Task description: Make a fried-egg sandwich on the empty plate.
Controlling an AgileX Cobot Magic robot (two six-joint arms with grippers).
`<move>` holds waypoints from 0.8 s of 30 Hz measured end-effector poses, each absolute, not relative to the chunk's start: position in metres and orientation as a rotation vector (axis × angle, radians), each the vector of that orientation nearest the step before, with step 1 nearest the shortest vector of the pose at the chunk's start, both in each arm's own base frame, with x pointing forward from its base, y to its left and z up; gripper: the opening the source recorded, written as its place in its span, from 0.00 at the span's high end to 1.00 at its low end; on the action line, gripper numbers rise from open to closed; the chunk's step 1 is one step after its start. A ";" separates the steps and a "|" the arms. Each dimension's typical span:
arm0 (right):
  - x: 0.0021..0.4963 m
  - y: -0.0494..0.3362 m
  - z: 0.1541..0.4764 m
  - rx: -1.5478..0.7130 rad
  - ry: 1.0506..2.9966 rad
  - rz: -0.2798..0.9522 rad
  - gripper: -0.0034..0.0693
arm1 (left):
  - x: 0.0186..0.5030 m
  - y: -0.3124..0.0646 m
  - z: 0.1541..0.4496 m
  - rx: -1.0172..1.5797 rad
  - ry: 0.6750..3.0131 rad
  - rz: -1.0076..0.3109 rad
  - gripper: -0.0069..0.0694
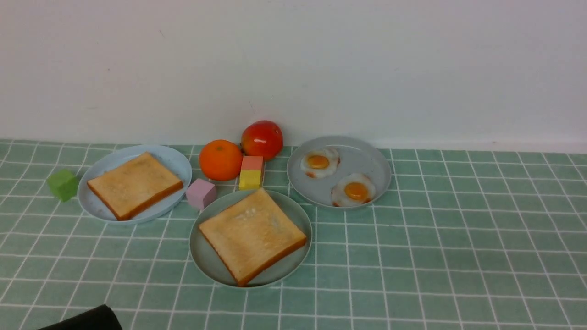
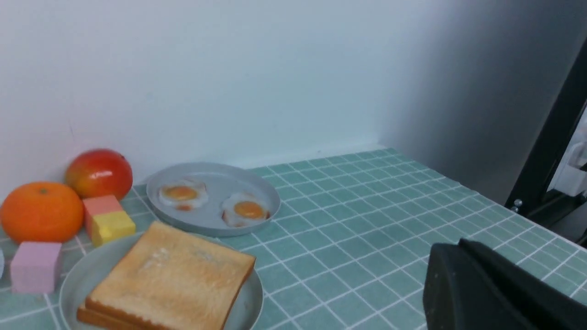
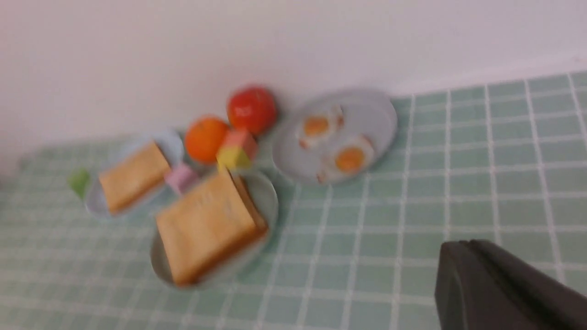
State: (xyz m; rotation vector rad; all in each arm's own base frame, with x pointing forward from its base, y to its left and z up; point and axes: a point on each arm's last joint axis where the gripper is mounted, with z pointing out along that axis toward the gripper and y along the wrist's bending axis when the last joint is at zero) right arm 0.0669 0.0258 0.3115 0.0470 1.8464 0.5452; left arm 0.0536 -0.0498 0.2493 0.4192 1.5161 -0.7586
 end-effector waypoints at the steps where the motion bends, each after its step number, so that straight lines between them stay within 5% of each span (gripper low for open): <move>1: 0.069 0.026 0.308 0.055 1.820 0.554 0.96 | 0.054 -0.050 0.248 0.421 1.526 -0.755 0.93; 6: 0.078 0.028 0.290 0.076 1.728 0.580 0.96 | 0.054 -0.050 0.245 0.425 1.562 -0.745 0.93; 17: 0.080 0.028 0.239 0.087 1.853 0.544 0.95 | 0.054 -0.049 0.241 0.431 1.602 -0.732 0.93; 24: 0.067 0.009 0.210 0.109 1.806 0.284 0.97 | 0.054 -0.049 0.241 0.432 1.607 -0.730 0.93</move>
